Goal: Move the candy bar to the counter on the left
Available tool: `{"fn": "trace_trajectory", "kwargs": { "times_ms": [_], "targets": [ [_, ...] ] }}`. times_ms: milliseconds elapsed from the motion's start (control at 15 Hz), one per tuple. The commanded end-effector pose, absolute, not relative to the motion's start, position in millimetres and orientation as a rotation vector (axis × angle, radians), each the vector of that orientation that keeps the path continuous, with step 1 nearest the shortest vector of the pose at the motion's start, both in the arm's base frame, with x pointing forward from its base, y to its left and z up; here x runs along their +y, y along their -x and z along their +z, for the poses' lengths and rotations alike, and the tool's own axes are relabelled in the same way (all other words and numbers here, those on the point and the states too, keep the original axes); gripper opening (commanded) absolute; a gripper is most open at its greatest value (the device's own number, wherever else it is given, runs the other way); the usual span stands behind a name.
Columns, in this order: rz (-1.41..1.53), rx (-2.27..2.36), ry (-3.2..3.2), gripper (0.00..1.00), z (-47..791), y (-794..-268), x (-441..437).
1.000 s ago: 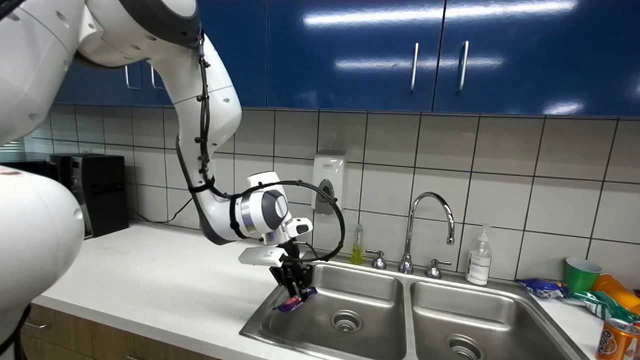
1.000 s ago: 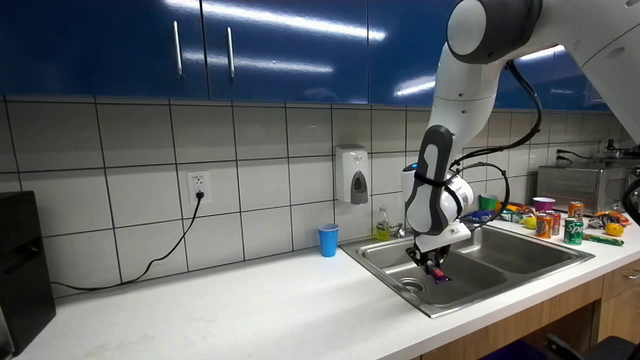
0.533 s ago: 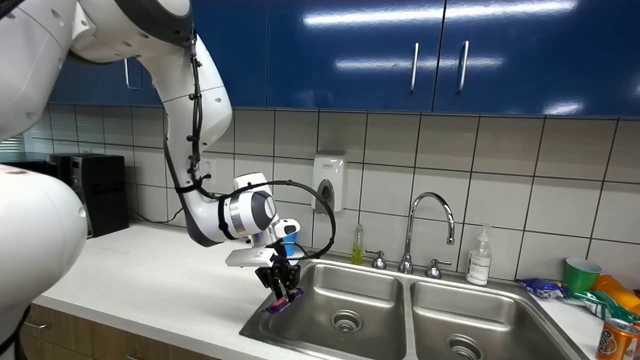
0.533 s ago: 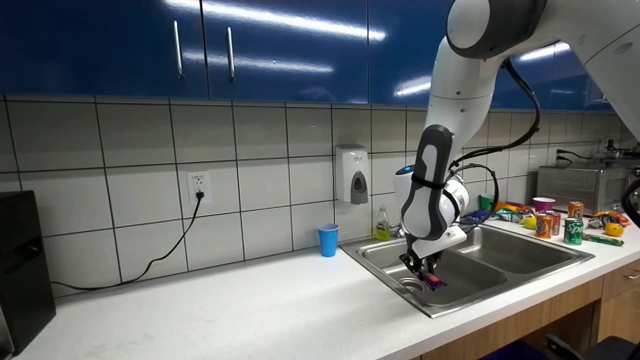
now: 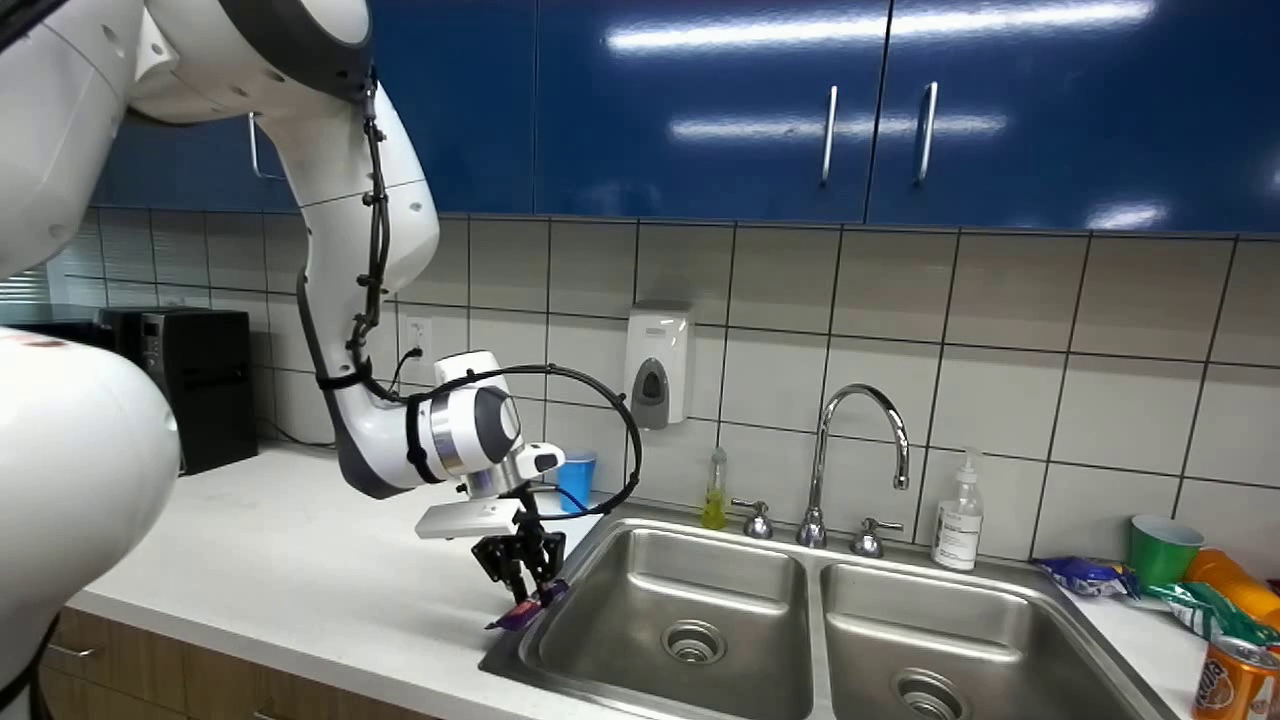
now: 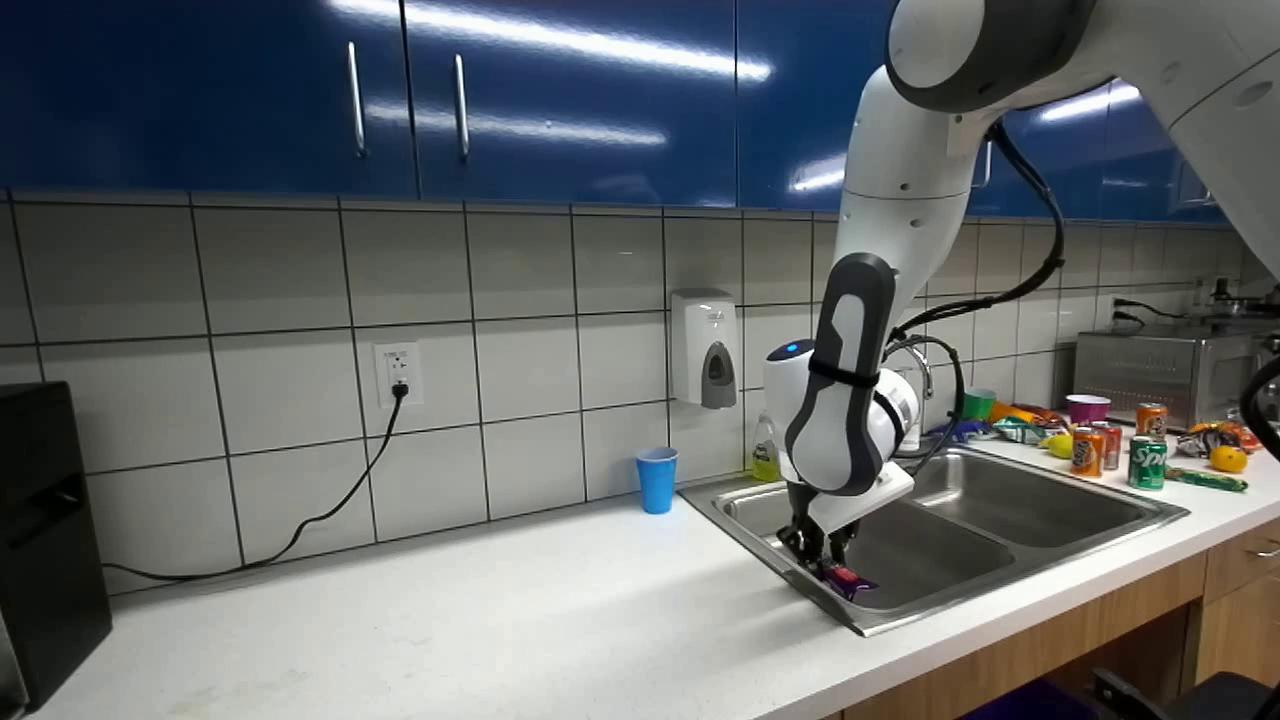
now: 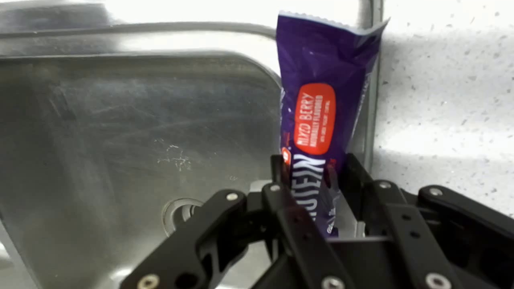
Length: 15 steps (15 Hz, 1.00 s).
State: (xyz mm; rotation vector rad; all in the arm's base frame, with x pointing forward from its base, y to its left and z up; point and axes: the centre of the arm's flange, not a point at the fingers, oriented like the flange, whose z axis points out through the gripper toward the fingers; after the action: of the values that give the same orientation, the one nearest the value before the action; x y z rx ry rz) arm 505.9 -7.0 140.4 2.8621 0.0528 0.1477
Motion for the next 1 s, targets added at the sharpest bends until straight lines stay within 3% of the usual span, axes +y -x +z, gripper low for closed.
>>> {"fn": "trace_trajectory", "kwargs": {
  "times_ms": [0, 933],
  "targets": [
    [0.153, 0.152, -2.866, 0.13, 148.4, -495.8, 5.8],
    [0.113, 0.392, -2.869, 0.13, 132.5, -473.9, 45.9]
  ]
}}
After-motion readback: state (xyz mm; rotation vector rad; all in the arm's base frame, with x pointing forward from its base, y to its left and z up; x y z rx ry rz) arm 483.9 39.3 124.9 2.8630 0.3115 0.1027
